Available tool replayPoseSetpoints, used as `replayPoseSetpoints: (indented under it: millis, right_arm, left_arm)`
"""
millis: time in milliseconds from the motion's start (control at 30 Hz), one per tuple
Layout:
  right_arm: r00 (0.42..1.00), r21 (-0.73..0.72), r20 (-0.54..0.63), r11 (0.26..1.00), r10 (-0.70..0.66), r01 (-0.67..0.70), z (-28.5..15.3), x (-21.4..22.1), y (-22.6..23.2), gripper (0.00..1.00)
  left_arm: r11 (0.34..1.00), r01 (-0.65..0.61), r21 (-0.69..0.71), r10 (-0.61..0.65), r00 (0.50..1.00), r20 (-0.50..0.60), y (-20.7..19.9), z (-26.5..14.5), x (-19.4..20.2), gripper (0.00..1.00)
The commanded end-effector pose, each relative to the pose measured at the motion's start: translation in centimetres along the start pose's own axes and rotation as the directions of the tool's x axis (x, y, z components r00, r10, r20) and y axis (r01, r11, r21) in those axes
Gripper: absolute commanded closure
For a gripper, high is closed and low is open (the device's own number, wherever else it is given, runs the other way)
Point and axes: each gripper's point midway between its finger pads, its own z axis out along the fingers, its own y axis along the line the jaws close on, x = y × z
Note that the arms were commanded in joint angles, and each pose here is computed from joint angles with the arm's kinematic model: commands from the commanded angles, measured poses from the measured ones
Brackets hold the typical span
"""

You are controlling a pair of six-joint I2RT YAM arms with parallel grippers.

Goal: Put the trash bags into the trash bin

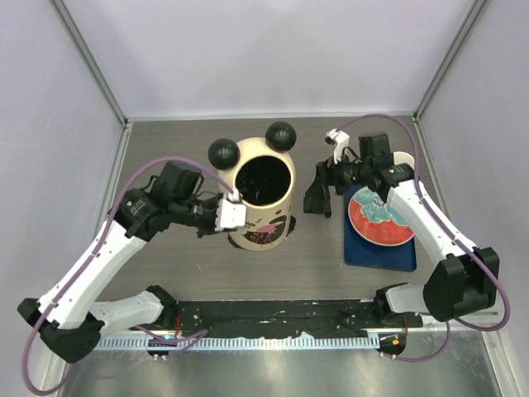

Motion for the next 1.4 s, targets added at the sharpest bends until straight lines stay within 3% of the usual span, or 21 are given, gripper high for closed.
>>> replayPoseSetpoints:
  millis: [0, 67, 100, 200, 233, 300, 333, 567, 733, 767, 800, 867, 933, 1033, 1067, 1100, 1133, 1167, 1267, 1367]
  right_arm:
    - [0.999, -0.1, -0.014, 0.994, 0.045, -0.046, -0.8, 1.6, 2.5, 0.18]
    - [0.996, -0.129, -0.024, 0.988, 0.087, -0.09, -0.5, 2.5, 3.0, 0.18]
    - [0.994, -0.136, -0.026, 0.984, 0.11, -0.112, -0.4, 2.7, 3.1, 0.19]
    - [0.979, -0.201, -0.028, 0.958, 0.203, -0.204, 0.2, 3.2, 4.4, 0.21]
    - [0.981, -0.216, 0.012, 0.958, 0.194, -0.187, 0.6, 2.5, 4.4, 0.21]
    - [0.967, -0.247, 0.003, 0.938, 0.253, -0.245, 1.2, 3.2, 5.2, 0.23]
    - [0.97, -0.258, 0.036, 0.94, 0.242, -0.225, 1.6, 2.6, 5.3, 0.23]
    - [0.969, -0.267, 0.023, 0.935, 0.246, -0.231, 5.2, 3.2, 5.6, 0.25]
    - [0.969, -0.226, 0.061, 0.949, 0.238, -0.219, 7.4, 1.6, 3.6, 0.25]
    - [0.965, -0.227, 0.054, 0.944, 0.256, -0.238, 8.1, 1.4, 3.2, 0.25]
    - [0.964, -0.233, 0.058, 0.942, 0.26, -0.24, 8.4, 1.2, 3.2, 0.25]
    - [0.966, -0.238, 0.079, 0.946, 0.245, -0.221, 9.0, 0.1, 3.0, 0.25]
    - [0.965, -0.225, 0.061, 0.946, 0.254, -0.234, 9.6, 0.1, 2.3, 0.25]
    - [0.966, -0.199, 0.064, 0.951, 0.251, -0.234, 7.9, -0.5, 0.9, 0.23]
    - [0.962, -0.176, 0.078, 0.953, 0.263, -0.247, 6.8, -0.8, -0.1, 0.22]
    - [0.965, -0.167, 0.085, 0.958, 0.248, -0.232, 5.9, -0.8, -0.4, 0.2]
    - [0.964, -0.146, 0.091, 0.961, 0.249, -0.234, 4.3, -0.9, -0.3, 0.17]
    - [0.963, -0.113, 0.102, 0.965, 0.25, -0.238, 3.4, -0.9, -1.0, 0.16]
    - [0.967, 0.052, 0.147, 0.974, 0.211, -0.22, 0.6, -1.1, -3.8, 0.06]
    - [0.978, 0.234, 0.124, 0.952, 0.17, -0.195, -0.4, -0.2, -6.9, 0.03]
  left_arm:
    - [0.852, 0.522, -0.042, -0.514, 0.849, 0.12, -0.1, 0.5, 4.0, 0.75]
    - [0.789, 0.595, -0.156, -0.573, 0.803, 0.166, 1.7, 0.9, 6.2, 0.74]
    - [0.718, 0.668, -0.194, -0.636, 0.743, 0.206, 2.0, 0.7, 6.3, 0.74]
    - [0.638, 0.726, -0.255, -0.67, 0.687, 0.282, 3.2, 1.7, 7.9, 0.75]
    - [0.574, 0.781, -0.246, -0.709, 0.624, 0.329, 3.5, 1.8, 7.8, 0.75]
    - [0.516, 0.825, -0.231, -0.721, 0.564, 0.404, 4.6, 2.9, 8.2, 0.75]
    - [0.458, 0.866, -0.201, -0.756, 0.498, 0.424, 4.9, 3.6, 8.4, 0.75]
    - [0.29, 0.912, -0.289, -0.702, 0.408, 0.584, 11.9, 4.5, 13.3, 0.76]
    - [0.234, 0.926, -0.297, -0.692, 0.373, 0.618, 15.4, 5.1, 16.4, 0.75]
    - [0.247, 0.926, -0.286, -0.666, 0.377, 0.644, 16.8, 4.4, 16.3, 0.74]
    - [0.205, 0.942, -0.267, -0.691, 0.333, 0.642, 17.3, 5.3, 17.7, 0.74]
    - [0.193, 0.949, -0.25, -0.672, 0.314, 0.671, 19.2, 4.5, 18.0, 0.73]
    - [0.182, 0.958, -0.221, -0.687, 0.284, 0.669, 19.8, 4.8, 18.3, 0.67]
    - [0.124, 0.969, -0.212, -0.733, 0.233, 0.639, 20.0, 3.8, 18.9, 0.43]
    - [0.047, 0.975, -0.219, -0.773, 0.175, 0.61, 19.7, 3.0, 19.7, 0.34]
    - [0.001, 0.973, -0.23, -0.8, 0.139, 0.584, 19.3, 2.7, 20.3, 0.15]
    - [-0.039, 0.971, -0.237, -0.83, 0.101, 0.548, 18.9, 2.3, 20.9, 0.08]
    - [-0.111, 0.954, -0.279, -0.889, 0.03, 0.457, 17.7, 1.8, 22.3, 0.01]
    - [-0.221, 0.878, -0.424, -0.945, -0.086, 0.315, 15.5, 0.0, 25.2, 0.0]
    - [-0.234, 0.792, -0.563, -0.961, -0.102, 0.256, 14.1, -1.6, 28.0, 0.0]
